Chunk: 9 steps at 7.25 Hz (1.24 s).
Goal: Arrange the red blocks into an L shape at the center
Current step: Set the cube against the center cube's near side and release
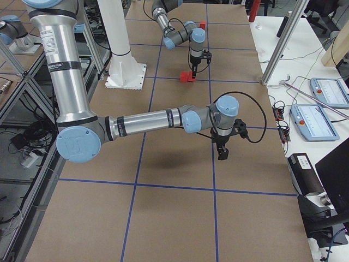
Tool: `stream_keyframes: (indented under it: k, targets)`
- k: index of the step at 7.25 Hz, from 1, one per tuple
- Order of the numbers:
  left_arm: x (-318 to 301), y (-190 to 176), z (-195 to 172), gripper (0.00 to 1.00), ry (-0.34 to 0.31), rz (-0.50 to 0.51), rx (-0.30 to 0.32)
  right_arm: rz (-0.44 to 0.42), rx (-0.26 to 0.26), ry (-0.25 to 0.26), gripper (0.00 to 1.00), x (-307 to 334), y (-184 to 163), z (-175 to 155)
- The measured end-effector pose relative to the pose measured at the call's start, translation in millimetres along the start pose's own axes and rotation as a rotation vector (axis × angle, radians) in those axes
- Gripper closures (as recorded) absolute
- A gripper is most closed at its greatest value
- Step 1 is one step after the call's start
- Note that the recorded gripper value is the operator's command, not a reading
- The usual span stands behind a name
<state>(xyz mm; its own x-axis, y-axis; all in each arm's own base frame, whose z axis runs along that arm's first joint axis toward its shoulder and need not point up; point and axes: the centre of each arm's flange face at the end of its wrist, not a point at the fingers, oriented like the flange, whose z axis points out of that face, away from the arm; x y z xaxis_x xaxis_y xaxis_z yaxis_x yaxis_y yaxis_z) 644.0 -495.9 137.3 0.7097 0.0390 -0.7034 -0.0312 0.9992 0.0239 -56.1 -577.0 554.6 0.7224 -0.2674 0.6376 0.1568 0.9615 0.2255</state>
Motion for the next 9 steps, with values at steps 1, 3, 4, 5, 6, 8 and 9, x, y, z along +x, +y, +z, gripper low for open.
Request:
stream_keyframes:
  k: [1, 3, 4, 5, 6, 8, 9]
  targets:
    - [0.1, 0.8, 0.8, 0.79, -0.001, 0.001, -0.001, 0.000, 0.001, 0.000, 0.01, -0.3, -0.5, -0.3]
    - [-0.6, 1.3, 2.1, 0.79, -0.004, 0.000, -0.003, 0.000, 0.002, 0.000, 0.01, -0.6, -1.1, -0.7]
    - [-1.9, 1.3, 3.5, 0.79, -0.006, -0.001, -0.004, 0.000, 0.002, 0.000, 0.01, -0.6, -1.2, -0.7]
    - [-3.5, 1.3, 5.3, 0.76, -0.008, -0.001, -0.005, 0.000, 0.002, 0.000, 0.01, -0.6, -1.2, -0.7]
    - [-4.5, 1.3, 6.2, 0.72, -0.009, -0.002, -0.006, -0.001, 0.002, 0.000, 0.01, -0.6, -1.3, -0.7]
    - [-4.5, 2.0, 7.0, 0.71, -0.009, -0.001, -0.006, 0.000, 0.002, 0.000, 0.01, -0.6, -1.3, -0.7]
    - [-4.0, 2.8, 7.5, 0.71, -0.008, 0.000, -0.007, -0.001, 0.002, 0.000, 0.01, -0.6, -1.2, -0.7]
